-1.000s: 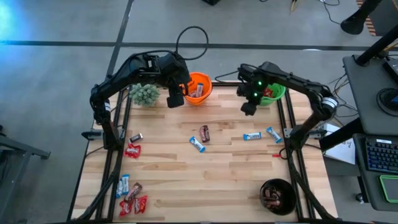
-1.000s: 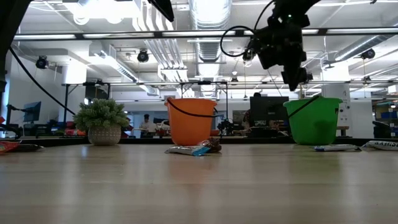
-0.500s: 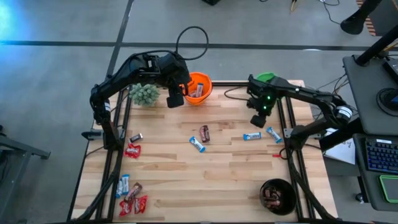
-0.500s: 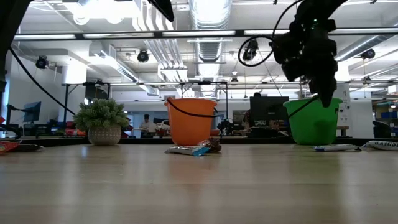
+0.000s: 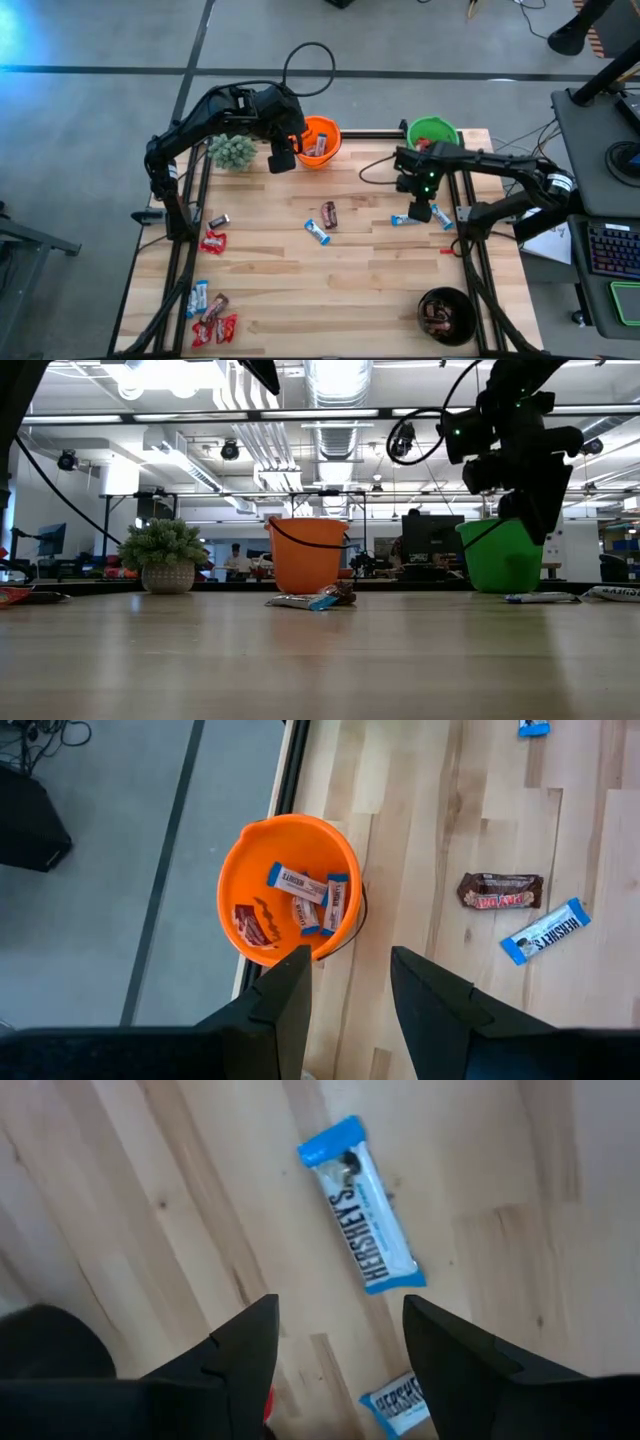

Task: Organize candy in baskets
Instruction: Put the white chocolate bar into the orange bucket

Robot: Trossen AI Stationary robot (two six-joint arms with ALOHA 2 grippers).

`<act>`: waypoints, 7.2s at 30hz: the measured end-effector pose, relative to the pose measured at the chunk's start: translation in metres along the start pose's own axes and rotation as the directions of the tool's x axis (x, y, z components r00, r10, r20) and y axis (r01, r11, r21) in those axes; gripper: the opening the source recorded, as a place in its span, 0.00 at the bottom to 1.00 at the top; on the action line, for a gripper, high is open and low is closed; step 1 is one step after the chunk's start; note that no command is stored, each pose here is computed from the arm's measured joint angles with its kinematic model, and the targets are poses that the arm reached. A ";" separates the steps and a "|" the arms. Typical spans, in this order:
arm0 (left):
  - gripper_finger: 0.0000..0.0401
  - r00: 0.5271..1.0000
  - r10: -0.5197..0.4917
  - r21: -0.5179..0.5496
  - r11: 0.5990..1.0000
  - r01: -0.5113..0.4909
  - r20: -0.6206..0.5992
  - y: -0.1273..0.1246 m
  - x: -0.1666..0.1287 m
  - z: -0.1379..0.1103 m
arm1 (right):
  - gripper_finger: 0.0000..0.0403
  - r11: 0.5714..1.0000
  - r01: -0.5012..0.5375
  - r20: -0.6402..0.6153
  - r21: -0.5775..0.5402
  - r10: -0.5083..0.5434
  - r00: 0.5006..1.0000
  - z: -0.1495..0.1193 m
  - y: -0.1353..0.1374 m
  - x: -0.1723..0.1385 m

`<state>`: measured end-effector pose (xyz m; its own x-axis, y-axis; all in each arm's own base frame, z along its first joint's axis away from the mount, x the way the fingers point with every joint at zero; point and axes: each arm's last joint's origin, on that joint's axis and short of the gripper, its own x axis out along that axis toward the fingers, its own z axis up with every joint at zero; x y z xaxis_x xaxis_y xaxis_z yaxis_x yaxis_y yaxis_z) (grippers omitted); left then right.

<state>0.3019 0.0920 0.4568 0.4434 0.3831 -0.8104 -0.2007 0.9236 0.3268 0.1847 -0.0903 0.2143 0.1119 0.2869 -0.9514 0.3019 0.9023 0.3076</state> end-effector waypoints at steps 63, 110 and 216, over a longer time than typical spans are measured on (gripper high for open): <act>0.30 1.000 0.001 -0.005 1.000 -0.001 0.003 0.000 0.000 0.000 | 0.50 0.970 0.104 -0.026 -0.218 -0.113 0.993 0.027 0.001 0.059; 0.30 1.000 0.001 -0.006 1.000 -0.001 0.004 0.000 0.000 0.000 | 0.50 0.970 0.120 -0.034 -0.210 -0.130 0.991 0.017 -0.004 0.074; 0.30 0.916 -0.291 -0.205 0.913 0.352 0.276 0.099 0.016 -0.025 | 0.08 0.949 0.284 0.765 -0.137 -0.081 0.638 0.219 0.020 -0.166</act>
<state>0.2676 0.1895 0.4643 0.7058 0.0873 -0.7030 -0.2067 0.9746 -0.0865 0.3792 -0.1900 0.3813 0.7716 -0.1363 -0.6214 0.1890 0.9818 0.0193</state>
